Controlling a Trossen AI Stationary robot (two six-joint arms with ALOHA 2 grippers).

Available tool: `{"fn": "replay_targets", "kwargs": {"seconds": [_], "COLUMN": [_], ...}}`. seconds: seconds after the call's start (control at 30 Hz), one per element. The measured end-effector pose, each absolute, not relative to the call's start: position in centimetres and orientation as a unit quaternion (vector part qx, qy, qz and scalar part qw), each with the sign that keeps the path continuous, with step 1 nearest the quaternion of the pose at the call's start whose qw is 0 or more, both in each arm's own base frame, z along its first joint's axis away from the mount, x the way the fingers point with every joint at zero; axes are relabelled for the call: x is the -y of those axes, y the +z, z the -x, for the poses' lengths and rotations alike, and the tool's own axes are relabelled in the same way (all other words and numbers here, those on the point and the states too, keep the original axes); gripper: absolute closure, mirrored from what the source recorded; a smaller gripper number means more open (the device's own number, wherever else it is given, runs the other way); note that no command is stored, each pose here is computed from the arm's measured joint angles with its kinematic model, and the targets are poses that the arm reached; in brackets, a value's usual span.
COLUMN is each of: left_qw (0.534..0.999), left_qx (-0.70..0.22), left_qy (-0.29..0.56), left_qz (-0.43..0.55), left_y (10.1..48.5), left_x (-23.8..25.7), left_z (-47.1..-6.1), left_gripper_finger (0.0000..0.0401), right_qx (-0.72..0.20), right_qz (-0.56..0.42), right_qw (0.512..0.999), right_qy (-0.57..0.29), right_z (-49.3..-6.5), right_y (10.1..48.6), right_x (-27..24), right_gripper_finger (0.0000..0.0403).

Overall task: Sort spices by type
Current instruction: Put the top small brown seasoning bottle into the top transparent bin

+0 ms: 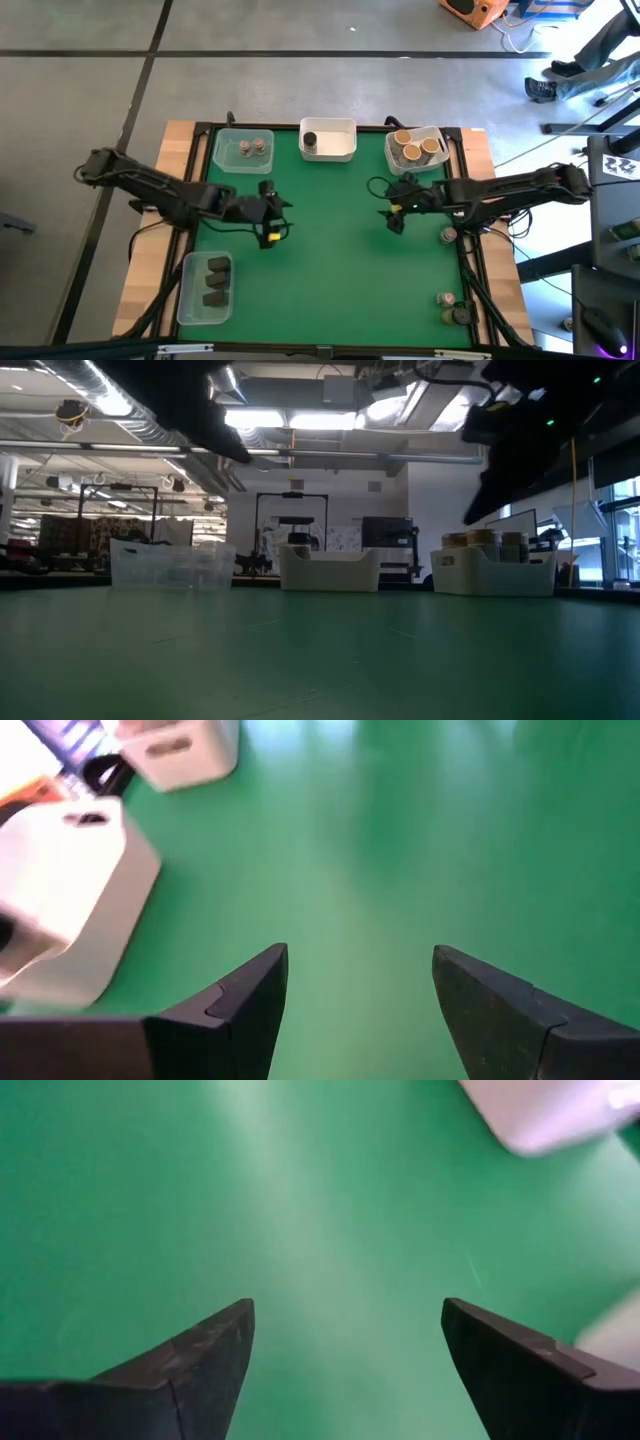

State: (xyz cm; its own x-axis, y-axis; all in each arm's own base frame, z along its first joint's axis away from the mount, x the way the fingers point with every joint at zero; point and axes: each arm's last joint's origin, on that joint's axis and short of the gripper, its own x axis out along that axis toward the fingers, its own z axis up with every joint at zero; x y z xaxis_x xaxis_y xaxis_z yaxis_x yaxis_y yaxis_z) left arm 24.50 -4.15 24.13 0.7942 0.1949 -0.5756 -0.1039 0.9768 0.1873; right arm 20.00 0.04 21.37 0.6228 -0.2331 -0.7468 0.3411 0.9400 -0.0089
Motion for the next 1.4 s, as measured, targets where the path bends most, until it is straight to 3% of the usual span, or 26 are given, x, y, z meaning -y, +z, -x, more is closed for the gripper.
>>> {"fn": "replay_targets", "kwargs": {"seconds": [0.3, 0.47, 0.7, 1.0, 1.17, 1.4], "left_qw": [0.987, 0.994, 0.996, 0.993, 0.993, 0.993], "left_qx": [-0.119, -0.022, -0.027, -0.067, -0.066, -0.063], "left_qy": [0.073, 0.017, 0.005, -0.004, -0.004, -0.003], "left_qz": [-0.078, -0.107, -0.089, -0.094, -0.095, -0.097], "left_y": [22.0, 21.7, 20.8, 18.6, 18.1, 18.2], "left_x": [0.7, -0.9, -3.0, -3.1, -3.1, -3.1], "left_z": [-25.3, -24.8, -25.0, -26.0, -26.3, -26.3], "left_gripper_finger": [0.0168, 0.0168, 0.0168, 0.0168, 0.0168, 0.0168], "right_qx": [-0.503, -0.535, -0.569, -0.631, -0.69, -0.718], "right_qz": [-0.112, -0.123, -0.171, -0.261, -0.23, -0.15], "right_qw": [0.839, 0.816, 0.778, 0.706, 0.658, 0.655], "right_qy": [-0.174, -0.182, -0.204, -0.19, -0.195, -0.183], "right_z": [-17.1, -16.3, -15.2, -15.0, -14.5, -15.0], "right_y": [24.4, 25.6, 27.1, 25.9, 25.3, 24.4], "right_x": [-0.1, -0.1, -0.2, -1.0, -2.3, -3.8], "right_gripper_finger": [0.0081, 0.0082, 0.0082, 0.0082, 0.0082, 0.0082]}}
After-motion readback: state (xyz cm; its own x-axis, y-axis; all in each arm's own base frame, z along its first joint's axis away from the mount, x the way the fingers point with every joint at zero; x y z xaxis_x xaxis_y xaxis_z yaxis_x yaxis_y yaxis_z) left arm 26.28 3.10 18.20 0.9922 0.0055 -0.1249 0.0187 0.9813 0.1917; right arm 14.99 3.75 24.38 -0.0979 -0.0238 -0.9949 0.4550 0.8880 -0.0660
